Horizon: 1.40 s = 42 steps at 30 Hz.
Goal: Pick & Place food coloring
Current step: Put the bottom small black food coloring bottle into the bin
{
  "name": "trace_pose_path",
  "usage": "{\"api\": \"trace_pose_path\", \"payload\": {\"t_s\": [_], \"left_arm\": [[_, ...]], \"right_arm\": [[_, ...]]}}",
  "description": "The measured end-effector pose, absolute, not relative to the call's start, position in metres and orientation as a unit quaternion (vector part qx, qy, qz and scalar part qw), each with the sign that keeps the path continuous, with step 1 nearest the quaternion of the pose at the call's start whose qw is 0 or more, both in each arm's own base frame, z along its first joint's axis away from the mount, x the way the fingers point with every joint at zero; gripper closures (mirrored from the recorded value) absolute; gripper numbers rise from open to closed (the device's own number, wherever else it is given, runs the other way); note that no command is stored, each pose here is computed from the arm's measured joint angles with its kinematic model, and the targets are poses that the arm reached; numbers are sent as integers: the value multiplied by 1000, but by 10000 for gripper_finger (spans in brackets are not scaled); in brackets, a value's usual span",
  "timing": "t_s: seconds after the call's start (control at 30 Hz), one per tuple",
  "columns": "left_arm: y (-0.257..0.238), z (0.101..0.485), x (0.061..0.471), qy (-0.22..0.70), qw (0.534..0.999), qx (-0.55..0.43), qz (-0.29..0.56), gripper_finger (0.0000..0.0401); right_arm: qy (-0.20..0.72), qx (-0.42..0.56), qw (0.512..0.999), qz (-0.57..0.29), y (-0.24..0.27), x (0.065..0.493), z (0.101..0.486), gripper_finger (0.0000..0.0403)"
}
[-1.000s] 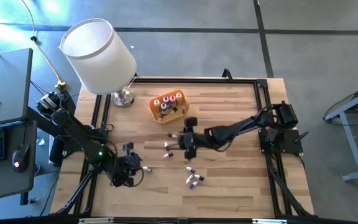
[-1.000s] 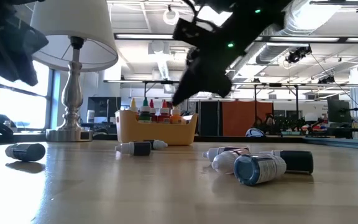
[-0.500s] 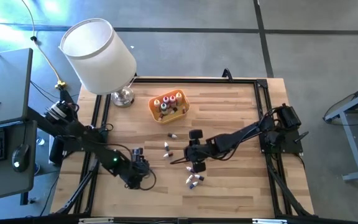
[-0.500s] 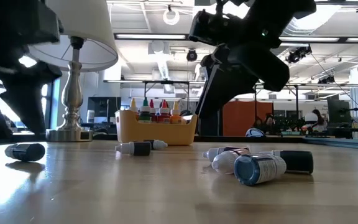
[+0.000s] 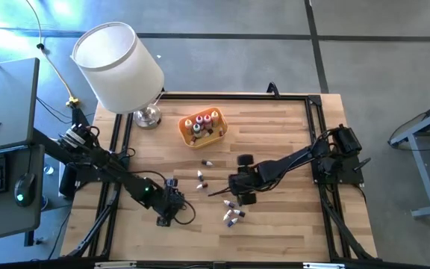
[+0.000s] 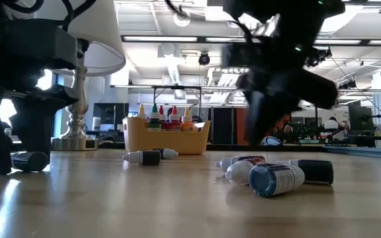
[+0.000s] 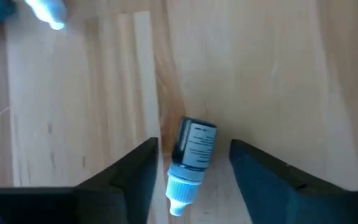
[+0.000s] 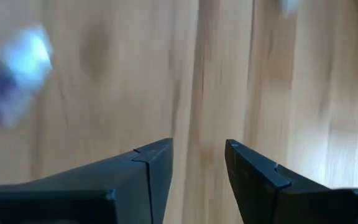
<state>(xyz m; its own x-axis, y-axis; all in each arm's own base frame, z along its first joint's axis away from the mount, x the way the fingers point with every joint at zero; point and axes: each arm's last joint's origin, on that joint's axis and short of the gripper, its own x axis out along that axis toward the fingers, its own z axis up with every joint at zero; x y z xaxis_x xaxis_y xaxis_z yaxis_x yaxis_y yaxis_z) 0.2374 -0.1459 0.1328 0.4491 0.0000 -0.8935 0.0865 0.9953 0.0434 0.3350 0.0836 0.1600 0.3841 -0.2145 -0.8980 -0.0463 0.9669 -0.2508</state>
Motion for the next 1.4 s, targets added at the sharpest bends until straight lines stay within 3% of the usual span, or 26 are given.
{"api": "trace_pose_path", "payload": {"t_s": [0.23,0.43,0.63,0.87,1.07,1.4], "left_arm": [[-146,134,240,520,851,48,-54,301],[-142,148,245,490,867,84,-23,344],[-119,171,270,466,871,155,26,326],[-46,195,307,448,862,196,132,320],[25,205,317,446,857,146,213,319],[80,201,314,442,871,44,208,315]], "right_arm": [[684,-62,704,-180,73,294,158,271],[704,-87,648,-277,72,270,166,273],[698,-111,650,-278,76,267,170,273],[702,-127,653,-254,75,269,170,273],[701,-135,659,-238,71,273,169,273],[687,-125,679,-228,63,282,167,272]]}}
